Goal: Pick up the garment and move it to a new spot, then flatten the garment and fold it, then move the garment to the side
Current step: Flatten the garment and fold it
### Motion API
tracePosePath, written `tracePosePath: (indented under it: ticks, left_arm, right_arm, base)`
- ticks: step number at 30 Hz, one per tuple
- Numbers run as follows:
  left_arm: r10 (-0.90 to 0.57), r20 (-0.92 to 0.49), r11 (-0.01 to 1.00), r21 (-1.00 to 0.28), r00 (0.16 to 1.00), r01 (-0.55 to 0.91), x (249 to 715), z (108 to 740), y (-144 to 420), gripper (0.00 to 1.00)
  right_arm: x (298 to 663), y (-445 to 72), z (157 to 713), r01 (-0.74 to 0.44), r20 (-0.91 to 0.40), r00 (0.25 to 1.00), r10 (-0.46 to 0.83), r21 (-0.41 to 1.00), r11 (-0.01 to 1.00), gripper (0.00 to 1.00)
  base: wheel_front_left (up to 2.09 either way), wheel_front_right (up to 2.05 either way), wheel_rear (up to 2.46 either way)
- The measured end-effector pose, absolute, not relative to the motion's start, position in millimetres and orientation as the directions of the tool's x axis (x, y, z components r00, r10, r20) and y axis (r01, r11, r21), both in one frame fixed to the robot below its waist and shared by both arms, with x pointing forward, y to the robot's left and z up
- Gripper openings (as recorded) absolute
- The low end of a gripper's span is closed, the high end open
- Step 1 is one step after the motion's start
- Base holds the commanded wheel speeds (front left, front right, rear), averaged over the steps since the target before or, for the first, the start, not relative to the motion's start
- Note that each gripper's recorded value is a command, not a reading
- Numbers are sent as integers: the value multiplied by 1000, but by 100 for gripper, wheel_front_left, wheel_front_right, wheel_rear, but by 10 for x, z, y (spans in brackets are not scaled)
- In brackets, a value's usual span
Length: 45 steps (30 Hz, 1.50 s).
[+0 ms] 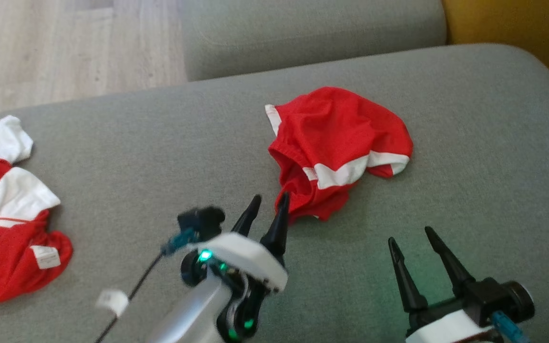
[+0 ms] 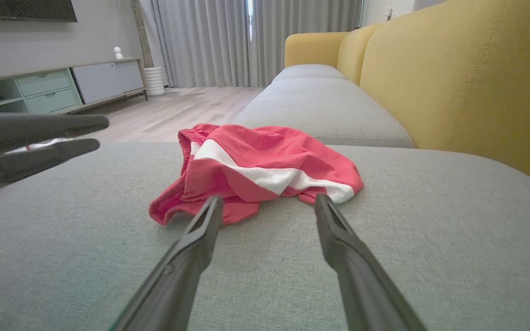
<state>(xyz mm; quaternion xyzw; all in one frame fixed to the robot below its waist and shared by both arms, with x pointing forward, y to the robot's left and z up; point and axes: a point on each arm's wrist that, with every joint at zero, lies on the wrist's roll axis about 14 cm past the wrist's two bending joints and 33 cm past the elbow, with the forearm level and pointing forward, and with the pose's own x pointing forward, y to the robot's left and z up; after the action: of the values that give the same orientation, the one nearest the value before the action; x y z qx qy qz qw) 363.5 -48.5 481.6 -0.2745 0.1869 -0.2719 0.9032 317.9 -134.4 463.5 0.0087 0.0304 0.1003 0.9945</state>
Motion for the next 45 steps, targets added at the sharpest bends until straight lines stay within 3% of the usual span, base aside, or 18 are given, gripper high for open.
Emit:
tracePosePath:
  ticks: [7, 22, 23, 27, 35, 45]
  left_arm:
    - [-705, -275, 615, -695, 653, 371, 3699, 4733, -875, 100]
    - [-708, -331, 636, -682, 624, 359, 3959, 4483, -1066, 100]
    - [-708, -334, 637, -683, 622, 359, 3956, 4473, -1072, 96]
    - [-717, -324, 627, -686, 618, 368, 3954, 4480, -1101, 3]
    - [-740, -272, 598, -685, 615, 416, 3937, 4555, -1129, 0]
    - [-637, -229, 708, -551, 736, 441, 4225, 4635, -602, 0]
  right_arm:
    - [3307, -1459, 4648, -175, -59, 983, 175, 6, 985, 100]
    - [3339, -1687, 4553, -102, -96, 990, 101, -3, 995, 100]
    - [3337, -1693, 4553, -101, -96, 990, 100, -4, 995, 100]
    - [3331, -1702, 4553, -97, -96, 991, 96, -4, 995, 100]
    - [3344, -1687, 4566, -103, -91, 991, 102, -4, 995, 100]
    - [3455, -1605, 4610, -137, -71, 988, 136, -3, 991, 100]
  base:
    - [0, 0, 0]
    - [0, 0, 0]
    - [0, 0, 0]
    - [0, 0, 0]
    - [0, 0, 0]
    - [0, 0, 0]
